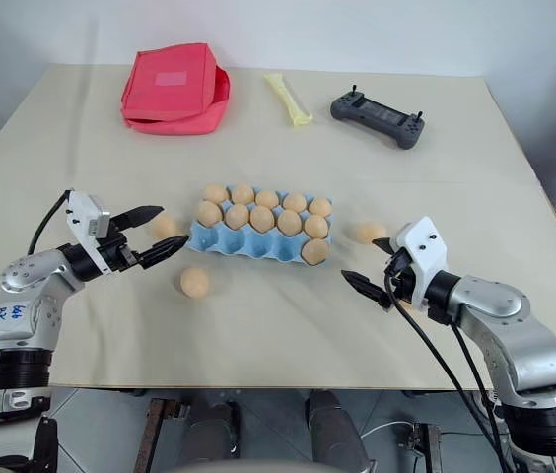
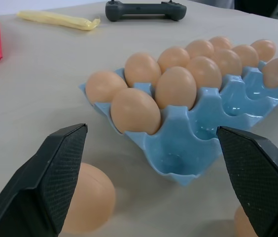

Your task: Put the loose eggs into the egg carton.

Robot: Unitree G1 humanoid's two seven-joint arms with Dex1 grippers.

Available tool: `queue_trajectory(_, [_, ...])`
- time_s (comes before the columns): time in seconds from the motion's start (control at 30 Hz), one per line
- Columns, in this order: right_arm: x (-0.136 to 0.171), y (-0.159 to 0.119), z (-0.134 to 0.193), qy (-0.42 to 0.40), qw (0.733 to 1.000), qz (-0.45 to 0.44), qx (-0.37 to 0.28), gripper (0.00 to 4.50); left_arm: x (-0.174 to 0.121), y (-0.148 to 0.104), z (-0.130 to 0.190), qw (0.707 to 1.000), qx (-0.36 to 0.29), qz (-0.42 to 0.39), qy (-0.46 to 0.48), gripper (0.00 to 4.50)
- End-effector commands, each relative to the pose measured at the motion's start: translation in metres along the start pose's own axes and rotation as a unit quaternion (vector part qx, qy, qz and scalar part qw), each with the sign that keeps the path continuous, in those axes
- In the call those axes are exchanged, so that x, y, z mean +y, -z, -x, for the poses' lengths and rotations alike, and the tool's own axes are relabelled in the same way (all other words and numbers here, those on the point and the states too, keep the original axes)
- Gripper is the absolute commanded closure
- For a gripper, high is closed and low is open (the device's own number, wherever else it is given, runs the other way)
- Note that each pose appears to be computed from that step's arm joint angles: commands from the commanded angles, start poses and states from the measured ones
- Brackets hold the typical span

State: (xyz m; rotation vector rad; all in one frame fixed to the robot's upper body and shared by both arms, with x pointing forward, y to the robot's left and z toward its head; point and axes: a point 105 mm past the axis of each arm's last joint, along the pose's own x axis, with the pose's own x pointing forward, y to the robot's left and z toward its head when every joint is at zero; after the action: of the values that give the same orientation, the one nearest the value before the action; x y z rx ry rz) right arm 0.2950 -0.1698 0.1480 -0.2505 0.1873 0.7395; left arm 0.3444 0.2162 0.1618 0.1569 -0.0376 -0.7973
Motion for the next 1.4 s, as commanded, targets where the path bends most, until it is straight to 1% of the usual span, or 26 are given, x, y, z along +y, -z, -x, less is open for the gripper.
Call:
queue_trajectory(0.03, [-0.006,-0.009,0.006,0.010,1.000,0.018,-0.013,0.00,0.002,-0.009,-0.004,1.000,-0.004,-0.023,0.002,0.02])
queue_trajectory(0.13, [-0.011,-0.014,0.010,0.023,0.999,0.019,-0.017,0.00,0.000,-0.007,-0.010,1.000,0.008,-0.024,0.003,0.02])
queue_trajectory(0.3, [-0.020,-0.017,0.029,0.053,0.998,0.013,-0.009,0.00,-0.005,-0.012,-0.013,1.000,-0.003,-0.009,0.025,0.02])
queue_trajectory(0.43, [-0.016,-0.006,0.059,0.064,0.998,-0.001,0.030,0.00,-0.018,-0.013,-0.015,0.998,0.003,0.016,0.067,0.02])
queue_trajectory(0.53, [-0.012,0.009,0.085,0.073,0.994,-0.026,0.071,0.00,-0.024,-0.015,-0.013,0.996,0.003,0.019,0.091,0.02])
queue_trajectory(0.6, [-0.007,0.019,0.097,0.080,0.992,-0.040,0.093,0.00,-0.027,-0.014,-0.012,0.995,0.007,0.020,0.100,0.02])
queue_trajectory(0.67, [-0.004,0.023,0.102,0.090,0.990,-0.046,0.097,0.00,-0.029,-0.012,-0.011,0.994,0.012,0.025,0.109,0.02])
queue_trajectory(0.77, [-0.003,0.024,0.100,0.097,0.990,-0.057,0.088,0.00,-0.032,-0.011,-0.011,0.993,0.015,0.028,0.117,0.02])
queue_trajectory(1.07, [-0.011,0.038,0.074,0.115,0.986,-0.101,0.059,0.00,-0.036,-0.011,-0.009,0.993,0.014,0.025,0.118,0.02])
queue_trajectory(1.3, [-0.018,0.060,0.051,0.115,0.983,-0.129,0.067,0.00,-0.042,-0.010,-0.005,0.993,0.014,0.026,0.115,0.02])
queue_trajectory(1.4, [-0.017,0.063,0.047,0.110,0.983,-0.132,0.068,0.00,-0.043,-0.010,-0.002,0.993,0.014,0.026,0.112,0.02])
